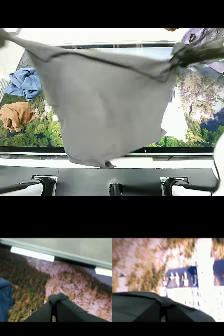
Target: Fold the clothes and pants, and hang the long-sleeved shirts on hangers.
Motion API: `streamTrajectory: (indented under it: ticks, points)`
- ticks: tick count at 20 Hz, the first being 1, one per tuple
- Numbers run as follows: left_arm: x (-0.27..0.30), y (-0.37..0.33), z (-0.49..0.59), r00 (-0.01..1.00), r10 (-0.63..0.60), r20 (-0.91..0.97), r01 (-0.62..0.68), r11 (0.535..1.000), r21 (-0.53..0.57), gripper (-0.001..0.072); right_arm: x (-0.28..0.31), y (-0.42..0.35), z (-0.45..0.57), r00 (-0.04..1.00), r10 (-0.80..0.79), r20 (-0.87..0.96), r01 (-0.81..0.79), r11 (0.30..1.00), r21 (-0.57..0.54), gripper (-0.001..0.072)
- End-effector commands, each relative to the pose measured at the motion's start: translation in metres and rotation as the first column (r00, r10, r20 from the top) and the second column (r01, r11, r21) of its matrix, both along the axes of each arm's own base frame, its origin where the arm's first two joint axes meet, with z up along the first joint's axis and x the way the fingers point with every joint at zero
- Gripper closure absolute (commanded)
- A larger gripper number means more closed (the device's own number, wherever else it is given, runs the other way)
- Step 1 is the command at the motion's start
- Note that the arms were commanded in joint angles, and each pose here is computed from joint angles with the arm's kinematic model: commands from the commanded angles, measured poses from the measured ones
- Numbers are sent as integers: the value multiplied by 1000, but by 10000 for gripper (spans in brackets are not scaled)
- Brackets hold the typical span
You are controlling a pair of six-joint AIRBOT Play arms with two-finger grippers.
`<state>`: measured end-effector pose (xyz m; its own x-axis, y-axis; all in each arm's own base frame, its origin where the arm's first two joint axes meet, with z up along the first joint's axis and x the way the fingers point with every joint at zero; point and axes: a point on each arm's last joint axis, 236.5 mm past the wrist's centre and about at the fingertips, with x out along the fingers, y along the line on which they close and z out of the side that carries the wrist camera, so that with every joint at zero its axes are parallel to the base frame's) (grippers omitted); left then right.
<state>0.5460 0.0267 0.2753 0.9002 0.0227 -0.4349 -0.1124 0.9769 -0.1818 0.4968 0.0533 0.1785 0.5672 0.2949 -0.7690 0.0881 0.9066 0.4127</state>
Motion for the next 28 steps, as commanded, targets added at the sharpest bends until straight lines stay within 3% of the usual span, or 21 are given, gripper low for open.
streamTrajectory:
  ticks: [1,4,9,10,11,12,13,17,19,23,28]
  points:
    - [77,-29,-114,996,-45,-74,43,999,-28,689,28,0,-129,966,-4,-258,10,1000,20,678]
    - [101,-58,-177,990,-61,-127,50,995,-83,689,55,2,-189,947,-86,-309,112,991,69,678]
    - [94,-78,-241,958,-88,-273,65,994,-92,689,80,16,-219,935,-155,-319,223,957,186,673]
    - [90,-77,-244,951,-87,-296,62,994,-94,685,82,18,-217,937,-156,-314,226,953,201,622]
    - [84,-73,-242,944,-82,-321,54,994,-95,636,80,20,-213,936,-149,-318,223,951,212,517]
    - [77,-65,-234,935,-73,-346,42,995,-94,436,75,19,-209,935,-139,-327,215,954,209,351]
    - [71,-54,-223,931,-59,-361,27,995,-94,276,69,16,-201,940,-107,-324,179,963,200,239]
    - [24,12,-165,901,-69,-428,104,993,59,253,36,-43,-135,972,8,-233,19,993,117,229]
    - [-16,39,-159,846,-76,-527,140,987,82,254,9,-81,-110,974,65,-218,-51,997,65,227]
    - [-73,53,-166,786,-149,-600,49,983,-179,254,-49,-135,-121,951,43,-306,-1,990,138,226]
    - [-133,66,-200,757,-121,-642,-76,959,-272,255,-140,-128,-209,868,120,-482,12,965,262,222]
